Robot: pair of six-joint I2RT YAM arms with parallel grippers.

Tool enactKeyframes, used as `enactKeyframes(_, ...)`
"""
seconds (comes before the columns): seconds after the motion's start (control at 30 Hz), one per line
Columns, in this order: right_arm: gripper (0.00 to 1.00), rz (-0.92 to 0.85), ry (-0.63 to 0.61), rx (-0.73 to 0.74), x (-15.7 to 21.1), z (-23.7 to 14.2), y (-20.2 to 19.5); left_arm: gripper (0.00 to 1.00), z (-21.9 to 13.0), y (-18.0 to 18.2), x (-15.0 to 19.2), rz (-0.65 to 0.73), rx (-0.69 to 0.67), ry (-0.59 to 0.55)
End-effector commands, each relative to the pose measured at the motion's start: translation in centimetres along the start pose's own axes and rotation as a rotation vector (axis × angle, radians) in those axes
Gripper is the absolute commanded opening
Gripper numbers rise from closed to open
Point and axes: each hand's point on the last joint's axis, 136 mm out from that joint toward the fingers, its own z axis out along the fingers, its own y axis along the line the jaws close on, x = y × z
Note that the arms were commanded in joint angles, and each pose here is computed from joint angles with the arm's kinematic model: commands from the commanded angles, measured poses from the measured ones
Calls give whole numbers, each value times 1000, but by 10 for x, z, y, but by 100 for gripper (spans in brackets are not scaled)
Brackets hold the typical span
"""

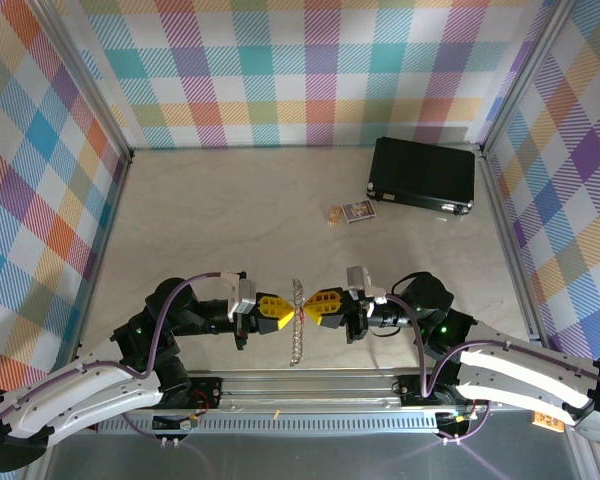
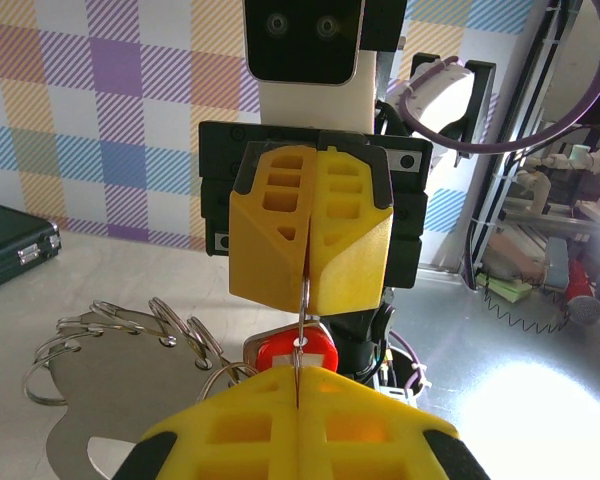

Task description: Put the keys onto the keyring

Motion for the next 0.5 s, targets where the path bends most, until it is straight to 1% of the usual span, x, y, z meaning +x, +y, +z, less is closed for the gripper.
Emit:
enactKeyframes(0.0, 0, 8, -19, -23, -2, 0, 5, 0, 0, -5, -3, 24, 22, -18)
enactKeyframes(0.47, 0, 14, -8, -25, 2, 1, 5, 0, -1, -6, -3, 27, 24, -21)
